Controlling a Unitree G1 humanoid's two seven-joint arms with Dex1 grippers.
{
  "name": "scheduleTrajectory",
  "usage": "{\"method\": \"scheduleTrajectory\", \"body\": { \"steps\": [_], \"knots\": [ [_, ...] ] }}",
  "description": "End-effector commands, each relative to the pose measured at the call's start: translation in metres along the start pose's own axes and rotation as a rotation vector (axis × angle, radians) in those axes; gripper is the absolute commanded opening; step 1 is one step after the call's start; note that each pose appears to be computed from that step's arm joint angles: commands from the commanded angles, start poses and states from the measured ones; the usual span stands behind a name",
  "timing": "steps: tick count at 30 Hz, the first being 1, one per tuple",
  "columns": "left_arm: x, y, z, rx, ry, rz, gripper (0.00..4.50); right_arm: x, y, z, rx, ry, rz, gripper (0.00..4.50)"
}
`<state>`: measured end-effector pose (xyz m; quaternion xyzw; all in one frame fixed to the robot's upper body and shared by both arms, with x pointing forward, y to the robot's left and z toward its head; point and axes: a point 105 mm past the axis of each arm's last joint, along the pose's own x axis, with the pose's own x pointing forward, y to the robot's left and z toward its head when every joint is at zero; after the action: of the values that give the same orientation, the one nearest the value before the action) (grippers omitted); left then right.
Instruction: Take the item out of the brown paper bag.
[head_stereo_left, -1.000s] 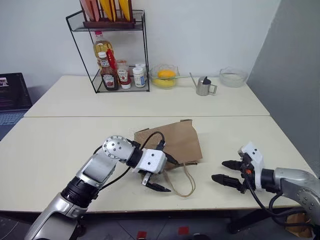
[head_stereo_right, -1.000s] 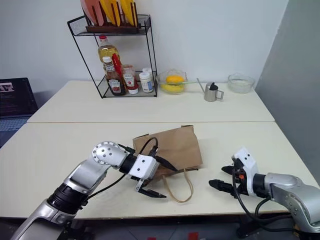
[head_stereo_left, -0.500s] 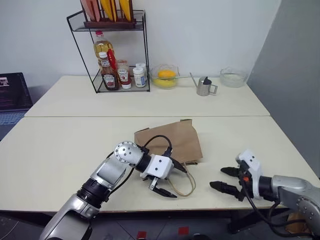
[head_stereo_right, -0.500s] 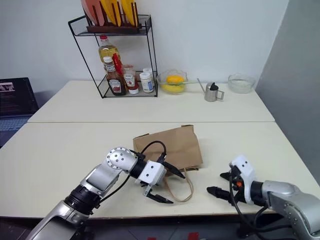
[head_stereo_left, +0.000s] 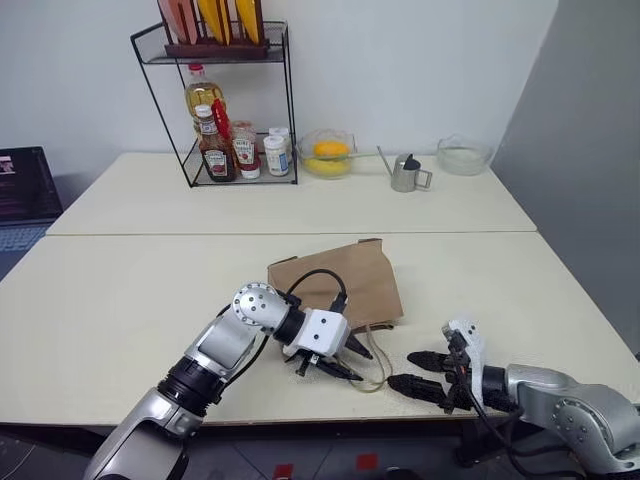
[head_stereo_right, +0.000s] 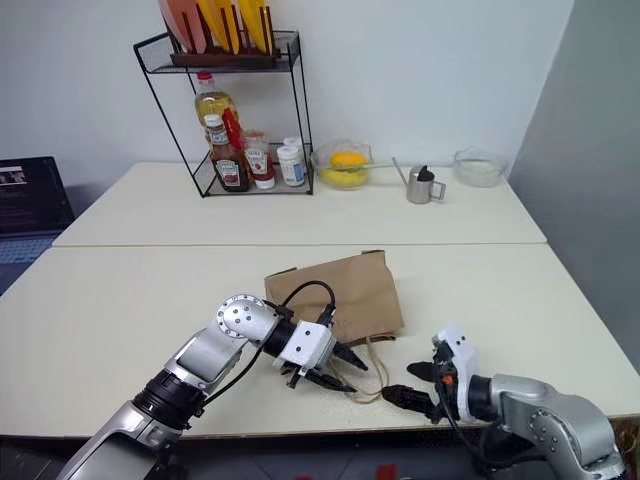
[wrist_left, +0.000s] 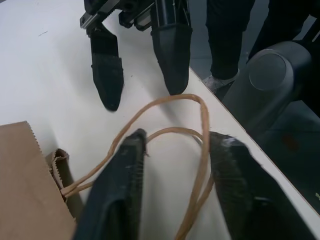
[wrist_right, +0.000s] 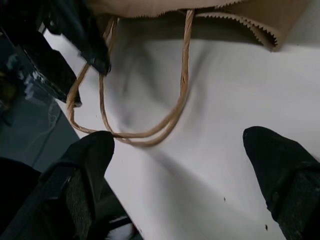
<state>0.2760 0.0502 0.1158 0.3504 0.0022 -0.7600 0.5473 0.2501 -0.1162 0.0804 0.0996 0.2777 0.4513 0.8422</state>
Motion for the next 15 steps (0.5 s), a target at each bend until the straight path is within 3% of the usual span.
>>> {"method": "scheduleTrajectory", "body": {
  "steps": [1, 3, 7, 15],
  "knots": [
    [-0.003, 0.006, 0.009, 0.029, -0.016, 0.014, 0.67, 0.013, 0.008, 0.001, 0.069, -0.011, 0.091, 4.5],
    [-0.003, 0.007, 0.01, 0.021, -0.023, 0.02, 0.02, 0.02, 0.007, 0.0, 0.076, -0.003, 0.105, 4.5],
    [-0.005, 0.007, 0.01, 0.013, -0.019, 0.023, 0.02, 0.025, 0.007, 0.001, 0.088, -0.006, 0.132, 4.5],
    [-0.008, 0.006, 0.007, 0.003, 0.003, 0.03, 0.02, 0.002, -0.006, 0.006, 0.158, -0.058, 0.129, 4.5]
  ]
}}
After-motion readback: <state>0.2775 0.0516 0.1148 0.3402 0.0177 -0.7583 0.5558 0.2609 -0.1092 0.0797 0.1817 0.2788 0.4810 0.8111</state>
